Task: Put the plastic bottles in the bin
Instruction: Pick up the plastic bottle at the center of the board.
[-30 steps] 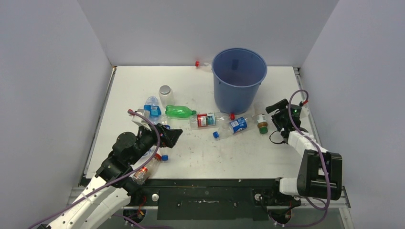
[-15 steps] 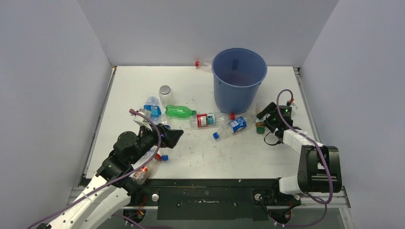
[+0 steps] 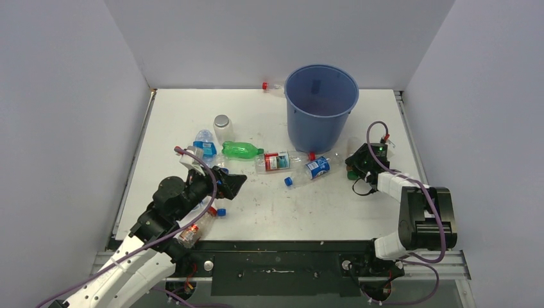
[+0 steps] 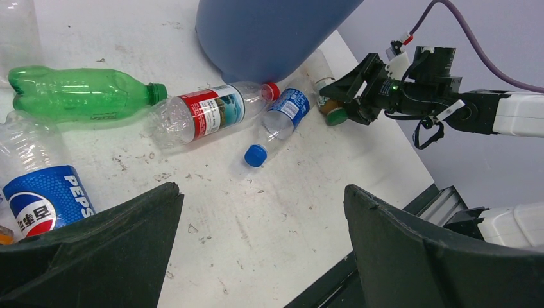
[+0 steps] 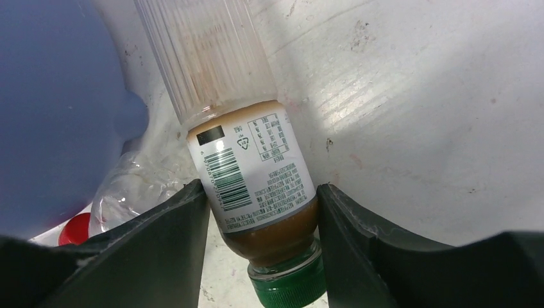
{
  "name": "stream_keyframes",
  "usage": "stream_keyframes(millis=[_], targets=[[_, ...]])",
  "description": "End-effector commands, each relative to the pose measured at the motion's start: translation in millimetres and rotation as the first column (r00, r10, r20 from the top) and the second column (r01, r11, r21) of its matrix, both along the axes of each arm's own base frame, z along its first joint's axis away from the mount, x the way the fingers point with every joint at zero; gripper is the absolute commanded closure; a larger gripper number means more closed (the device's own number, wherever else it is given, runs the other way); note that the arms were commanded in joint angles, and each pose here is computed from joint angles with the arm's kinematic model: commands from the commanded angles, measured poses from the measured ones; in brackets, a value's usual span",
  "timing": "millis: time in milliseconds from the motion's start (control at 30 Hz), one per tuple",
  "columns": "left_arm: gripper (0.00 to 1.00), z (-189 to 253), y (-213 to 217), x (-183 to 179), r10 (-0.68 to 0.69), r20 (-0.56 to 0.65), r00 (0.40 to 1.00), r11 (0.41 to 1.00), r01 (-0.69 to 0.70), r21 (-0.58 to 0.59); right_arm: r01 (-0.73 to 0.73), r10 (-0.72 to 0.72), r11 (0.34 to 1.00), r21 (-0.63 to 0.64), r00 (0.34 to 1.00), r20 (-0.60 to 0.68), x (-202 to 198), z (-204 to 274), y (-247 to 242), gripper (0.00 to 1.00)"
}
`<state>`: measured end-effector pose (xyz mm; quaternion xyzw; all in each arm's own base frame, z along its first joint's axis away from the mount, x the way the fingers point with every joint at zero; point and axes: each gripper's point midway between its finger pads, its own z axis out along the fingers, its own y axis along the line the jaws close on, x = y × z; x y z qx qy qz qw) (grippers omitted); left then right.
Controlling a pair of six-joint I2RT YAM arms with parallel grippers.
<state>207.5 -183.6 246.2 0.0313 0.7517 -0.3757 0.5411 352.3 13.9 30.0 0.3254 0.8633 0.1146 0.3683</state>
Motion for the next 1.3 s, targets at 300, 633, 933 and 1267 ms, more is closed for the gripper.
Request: stream_keyframes(millis=[300, 633, 933, 1267], targets=[[0.04, 28.9, 3.8, 2.0, 0.024, 0.084, 0.996, 0.999, -0.022, -0.030, 0.131, -0.127, 0.991, 0.002, 0.957, 0.260, -37.3, 110.0, -14.8, 0.91], [0.04, 47.5, 8.2, 5.5, 0.065, 0.148, 0.987, 0.995, -0.053, -0.080, -0.300, 0.260, 0.953, -0.042, 0.740, 0.621, -110.7, 274.3, 68.0, 0.95], [0.04, 121.4, -12.1, -14.6, -0.055, 0.386, 0.921, 0.970, 0.141, -0.197, -0.857, 0.587, 0.472, -0.207, 0.130, 0.799, -173.0, 351.9, 184.8, 0.95], [0.04, 169.5, -65.6, -46.0, -0.367, 0.365, 0.856, 0.812, 0.486, -0.323, -0.865, 0.659, 0.317, -0.389, -0.094, 0.746, -207.0, 341.3, 257.8, 0.95]])
